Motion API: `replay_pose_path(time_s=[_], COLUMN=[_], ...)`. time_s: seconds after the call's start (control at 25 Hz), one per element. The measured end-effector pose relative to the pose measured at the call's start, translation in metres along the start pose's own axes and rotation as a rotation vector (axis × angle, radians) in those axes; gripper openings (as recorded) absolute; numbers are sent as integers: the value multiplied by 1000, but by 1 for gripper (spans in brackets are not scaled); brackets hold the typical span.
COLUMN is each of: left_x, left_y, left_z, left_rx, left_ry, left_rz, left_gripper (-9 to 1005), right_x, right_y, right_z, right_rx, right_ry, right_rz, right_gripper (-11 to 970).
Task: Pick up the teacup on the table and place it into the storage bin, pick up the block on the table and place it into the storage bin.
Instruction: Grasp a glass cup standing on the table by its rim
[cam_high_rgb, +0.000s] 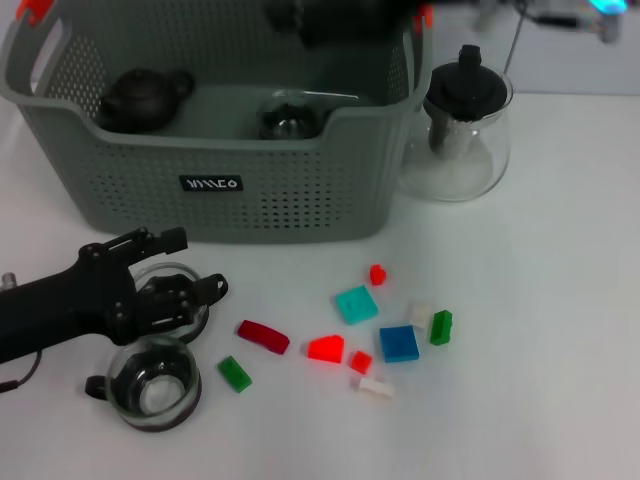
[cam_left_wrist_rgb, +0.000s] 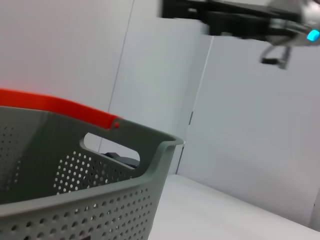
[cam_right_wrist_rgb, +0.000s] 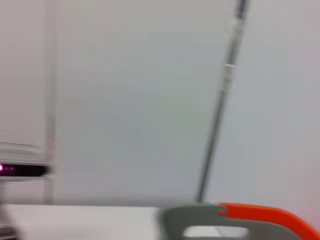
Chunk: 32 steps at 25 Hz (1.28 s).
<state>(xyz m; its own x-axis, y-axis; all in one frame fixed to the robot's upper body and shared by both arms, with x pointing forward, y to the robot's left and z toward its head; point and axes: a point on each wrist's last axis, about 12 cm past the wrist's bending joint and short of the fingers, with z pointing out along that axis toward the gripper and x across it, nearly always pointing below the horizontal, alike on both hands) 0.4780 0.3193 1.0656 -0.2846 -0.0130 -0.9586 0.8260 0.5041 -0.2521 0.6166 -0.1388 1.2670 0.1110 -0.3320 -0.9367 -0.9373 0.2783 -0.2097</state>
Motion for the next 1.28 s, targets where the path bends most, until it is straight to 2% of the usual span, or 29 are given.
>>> replay_pose_path(time_s=[0.16,0.28,0.4,0.48,0.6,0.64,0.72,0.96,1.16,1.28], left_x=[-1,-3,-4,-10,-15,-25,-32,-63,-82,-92], left_y=[0,1,2,6,9,13,14,8,-1,-7], left_z=[-5,-12,-17,-26,-32,-42,-48,-61,-52,-40], left_rx=[-3,-5,-6,-25,-44,-78,-96,-137,-189,-223], left_ry=[6,36,78,156,213,304,349,471,657,719], left_rz=[-1,-6,-9,-26,-41,-62,-72,-62,-118,-142], left_gripper=[844,844,844,844,844,844,844,844,844,844], right_x=[18,42,71,87,107,112,119,129,130,130], right_y=[25,42,54,59,67,70,74,82,81,79], right_z=[-39,-62,-76,-82,-85,-85,-85,-74,-64,-59], right_rx=[-176,-297,-362,-393,-424,-430,-437,-470,-462,-458], right_ry=[-54,-70,-65,-60,-66,-68,-68,-6,28,27], right_rz=[15,38,82,122,180,196,209,229,239,244], right_gripper=[825,850,843,840,838,837,837,838,837,837])
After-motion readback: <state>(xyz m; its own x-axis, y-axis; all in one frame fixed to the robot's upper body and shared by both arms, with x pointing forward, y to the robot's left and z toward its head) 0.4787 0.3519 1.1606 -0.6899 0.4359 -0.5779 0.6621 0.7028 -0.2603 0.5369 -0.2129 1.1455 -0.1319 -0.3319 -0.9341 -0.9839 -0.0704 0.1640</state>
